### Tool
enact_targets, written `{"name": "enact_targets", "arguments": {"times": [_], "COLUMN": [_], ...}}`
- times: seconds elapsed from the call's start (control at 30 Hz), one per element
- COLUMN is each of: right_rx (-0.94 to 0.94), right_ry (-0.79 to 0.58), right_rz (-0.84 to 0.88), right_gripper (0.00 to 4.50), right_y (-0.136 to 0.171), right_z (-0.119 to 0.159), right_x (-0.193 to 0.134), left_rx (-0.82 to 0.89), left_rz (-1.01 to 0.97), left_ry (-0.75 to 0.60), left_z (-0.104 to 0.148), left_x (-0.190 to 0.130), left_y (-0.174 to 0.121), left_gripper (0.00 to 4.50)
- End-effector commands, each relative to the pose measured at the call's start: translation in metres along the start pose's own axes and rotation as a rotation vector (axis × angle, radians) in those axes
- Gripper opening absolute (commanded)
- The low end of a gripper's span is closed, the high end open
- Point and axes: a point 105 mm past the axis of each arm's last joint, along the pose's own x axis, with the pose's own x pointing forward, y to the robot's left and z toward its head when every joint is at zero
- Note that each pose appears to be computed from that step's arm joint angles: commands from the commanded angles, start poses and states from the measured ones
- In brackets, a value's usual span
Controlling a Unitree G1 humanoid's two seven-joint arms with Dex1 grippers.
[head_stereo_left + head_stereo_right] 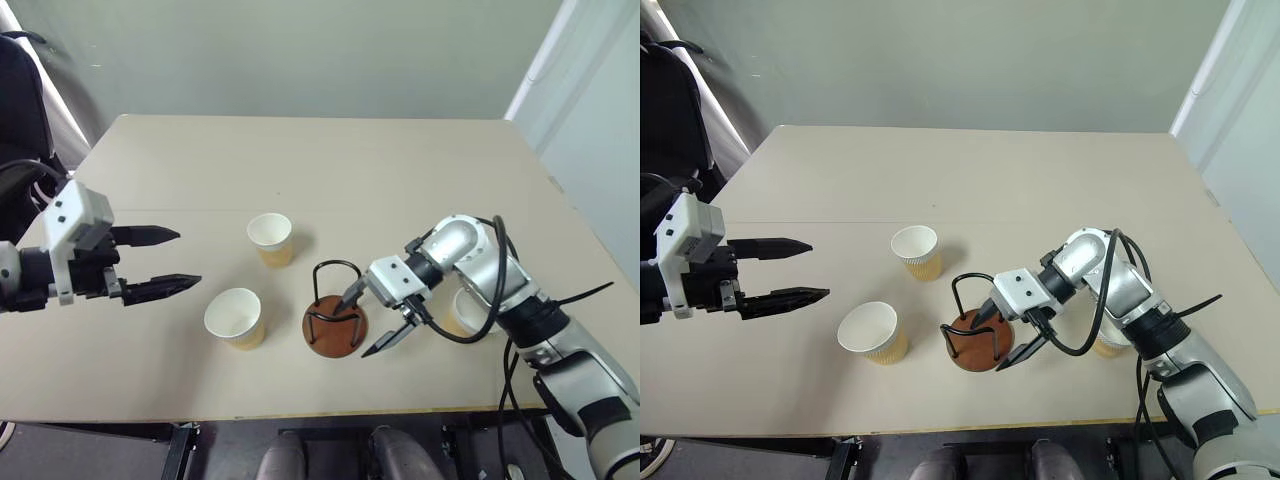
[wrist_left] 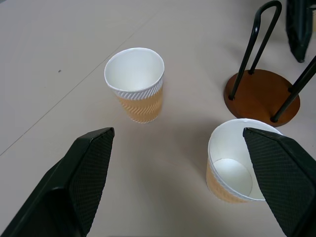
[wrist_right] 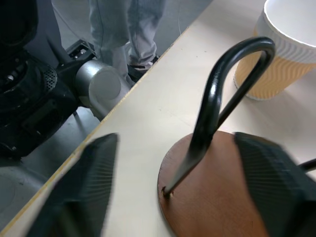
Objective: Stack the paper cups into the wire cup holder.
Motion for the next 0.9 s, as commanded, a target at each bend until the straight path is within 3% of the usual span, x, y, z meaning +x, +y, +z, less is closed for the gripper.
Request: {"name": "enact_targets", "arguments": {"times": [0.03, 0.27, 0.43, 0.5, 0.57, 0.73, 0.9], "right_rx": [-0.076, -0.148, -0.134, -0.046, 0.063, 0.375, 0.426], "right_ry": [0.019, 0.029, 0.054, 0.133, 0.213, 0.457, 0.407], "right_rz": [-0.082, -0.176, -0.296, -0.389, -0.428, -0.395, -0.434], "right_gripper": [4.48, 4.48, 4.48, 4.48, 4.48, 4.48, 4.48], "right_y": [-0.008, -0.002, 0.006, 0.020, 0.041, 0.110, 0.117], "right_z": [0.025, 0.072, 0.091, 0.081, 0.064, -0.002, -0.010], "right_x": [-0.032, -0.087, -0.125, -0.152, -0.166, -0.155, -0.130], "left_rx": [0.053, 0.149, 0.298, 0.361, 0.388, 0.359, 0.344], "left_rz": [-0.007, -0.084, -0.189, -0.295, -0.388, -0.501, -0.515], "left_ry": [-0.026, -0.075, -0.169, -0.213, -0.208, -0.063, -0.002], "left_z": [0.014, 0.037, 0.081, 0.101, 0.106, 0.076, 0.059], "left_x": [-0.004, -0.001, 0.008, 0.015, 0.018, 0.025, 0.028], "left_y": [0.003, 0.003, -0.012, -0.032, -0.048, -0.064, -0.064], "left_gripper": [4.50, 4.50, 4.50, 4.50, 4.50, 4.50, 4.50]}}
